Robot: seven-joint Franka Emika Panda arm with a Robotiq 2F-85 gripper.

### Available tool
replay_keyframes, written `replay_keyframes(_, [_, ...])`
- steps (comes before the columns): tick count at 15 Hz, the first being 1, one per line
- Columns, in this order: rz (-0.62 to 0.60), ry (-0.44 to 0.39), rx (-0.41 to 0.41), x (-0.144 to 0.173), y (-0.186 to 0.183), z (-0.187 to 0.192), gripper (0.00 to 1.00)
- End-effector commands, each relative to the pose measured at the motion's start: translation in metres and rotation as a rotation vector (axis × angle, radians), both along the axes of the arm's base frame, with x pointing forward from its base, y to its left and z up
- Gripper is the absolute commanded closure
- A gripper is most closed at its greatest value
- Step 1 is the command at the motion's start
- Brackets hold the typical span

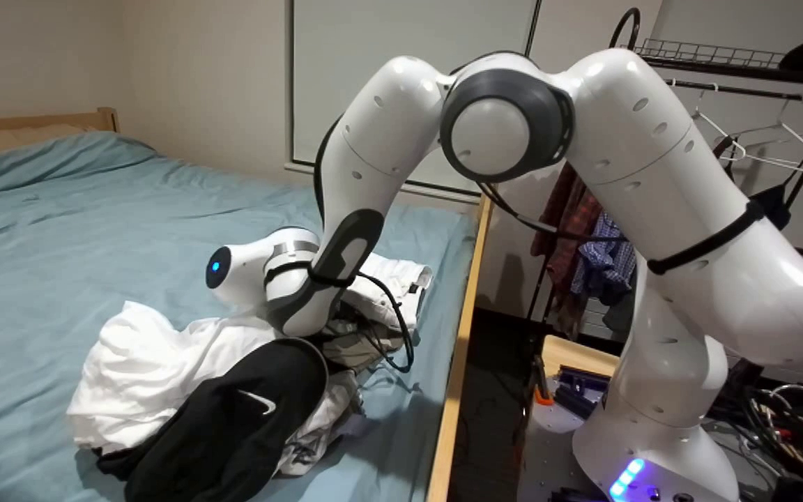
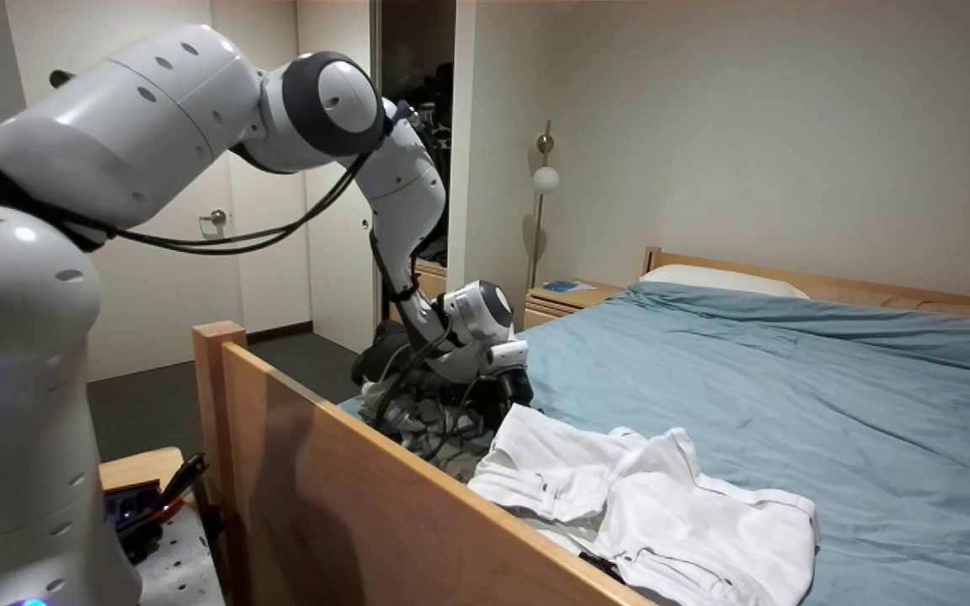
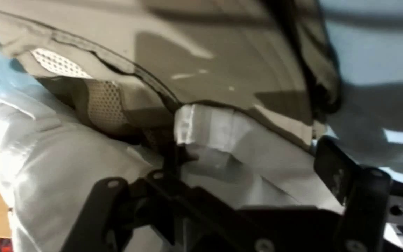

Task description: Fold the white pair of shorts

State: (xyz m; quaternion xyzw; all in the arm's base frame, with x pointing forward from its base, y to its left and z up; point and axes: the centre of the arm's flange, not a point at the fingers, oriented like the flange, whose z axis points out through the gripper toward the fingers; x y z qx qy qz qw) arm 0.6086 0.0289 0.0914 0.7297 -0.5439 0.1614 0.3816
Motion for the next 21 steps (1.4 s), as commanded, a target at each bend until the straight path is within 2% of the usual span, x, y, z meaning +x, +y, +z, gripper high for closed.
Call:
replay_keyframes(1, [0.166,-0.008,0.081,-0.006,-0.004,-0.004,0.33])
replay_keyframes(6, [0.267,-0.011,0.146,-0.008,-0.007,-0.001,0.66])
replay_keyframes(8, [0.293,-0.028,0.195,-0.008,-0.009,0.006,0.78])
replay_keyframes(10, [0.316,-0.073,0.277,-0.01,-0.015,0.021,0.91])
replay_keyframes(13, [0.361,-0.159,0.378,-0.012,-0.026,0.051,0.96])
replay_keyframes(16, [0.415,-0.267,0.494,-0.008,-0.042,0.078,0.92])
replay_keyframes(21, [0.491,-0.459,0.691,-0.008,-0.109,0.112,0.92])
